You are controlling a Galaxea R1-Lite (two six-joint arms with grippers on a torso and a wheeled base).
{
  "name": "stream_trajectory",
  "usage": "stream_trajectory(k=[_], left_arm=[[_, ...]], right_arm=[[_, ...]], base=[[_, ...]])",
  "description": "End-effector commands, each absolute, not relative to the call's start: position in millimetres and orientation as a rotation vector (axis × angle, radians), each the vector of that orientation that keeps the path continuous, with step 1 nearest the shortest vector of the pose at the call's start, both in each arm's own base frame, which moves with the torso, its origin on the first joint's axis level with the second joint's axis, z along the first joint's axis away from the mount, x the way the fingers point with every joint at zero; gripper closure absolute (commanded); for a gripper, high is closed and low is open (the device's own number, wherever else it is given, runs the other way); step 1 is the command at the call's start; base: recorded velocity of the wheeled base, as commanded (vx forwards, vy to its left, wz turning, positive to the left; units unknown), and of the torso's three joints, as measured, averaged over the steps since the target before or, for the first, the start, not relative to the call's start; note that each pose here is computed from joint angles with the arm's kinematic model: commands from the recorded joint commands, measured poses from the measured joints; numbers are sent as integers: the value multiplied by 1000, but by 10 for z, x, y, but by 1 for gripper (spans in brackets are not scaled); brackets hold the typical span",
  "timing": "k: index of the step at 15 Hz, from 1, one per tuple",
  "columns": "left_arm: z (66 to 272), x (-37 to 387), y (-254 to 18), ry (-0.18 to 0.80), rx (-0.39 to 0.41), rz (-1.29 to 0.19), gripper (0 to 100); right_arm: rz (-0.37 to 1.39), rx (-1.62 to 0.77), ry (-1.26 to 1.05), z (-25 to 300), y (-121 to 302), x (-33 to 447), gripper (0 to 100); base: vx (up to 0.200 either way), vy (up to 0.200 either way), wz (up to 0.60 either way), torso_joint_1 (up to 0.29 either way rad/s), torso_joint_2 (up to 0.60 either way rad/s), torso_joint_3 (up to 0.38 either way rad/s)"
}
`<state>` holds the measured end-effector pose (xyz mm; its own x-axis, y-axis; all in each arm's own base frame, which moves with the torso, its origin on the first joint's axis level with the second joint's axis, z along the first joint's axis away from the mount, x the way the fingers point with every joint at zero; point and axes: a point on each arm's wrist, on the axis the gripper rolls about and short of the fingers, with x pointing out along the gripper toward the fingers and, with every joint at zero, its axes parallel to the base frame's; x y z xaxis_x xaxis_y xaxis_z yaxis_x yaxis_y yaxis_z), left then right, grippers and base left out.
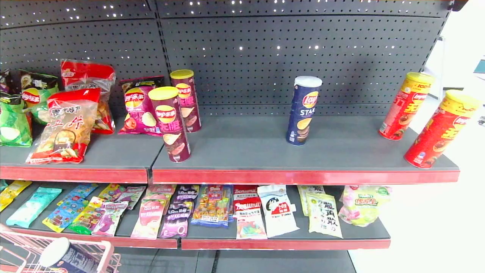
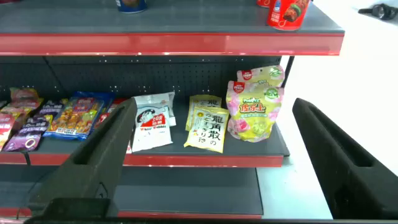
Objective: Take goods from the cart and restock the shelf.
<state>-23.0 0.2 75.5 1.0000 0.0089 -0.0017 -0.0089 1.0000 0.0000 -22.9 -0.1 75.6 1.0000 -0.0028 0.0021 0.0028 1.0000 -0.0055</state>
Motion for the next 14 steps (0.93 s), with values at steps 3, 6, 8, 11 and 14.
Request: stream_trajectory(k=[3, 6, 8, 11, 14], left_arm=[[754, -229, 2, 3, 0, 9, 0], [750, -228, 2, 5, 0, 9, 0], [754, -229, 2, 3, 0, 9, 0], [754, -229, 2, 3, 0, 9, 0], [754, -229, 2, 3, 0, 9, 0]], right_arm=[[-3, -6, -2, 756, -1, -228, 0], [-3, -6, -2, 756, -1, -228, 0], [-3, -6, -2, 756, -1, -228, 0], [-2, -6, -2, 756, 0, -228, 0], [0, -6, -2, 756, 0, -228, 0]], base=[[0, 0, 600, 9, -1, 6], [0, 0, 600, 12, -1, 4], [0, 0, 600, 5, 0, 2], [0, 0, 600, 6, 2, -1], [0, 0, 600, -2, 4, 4]])
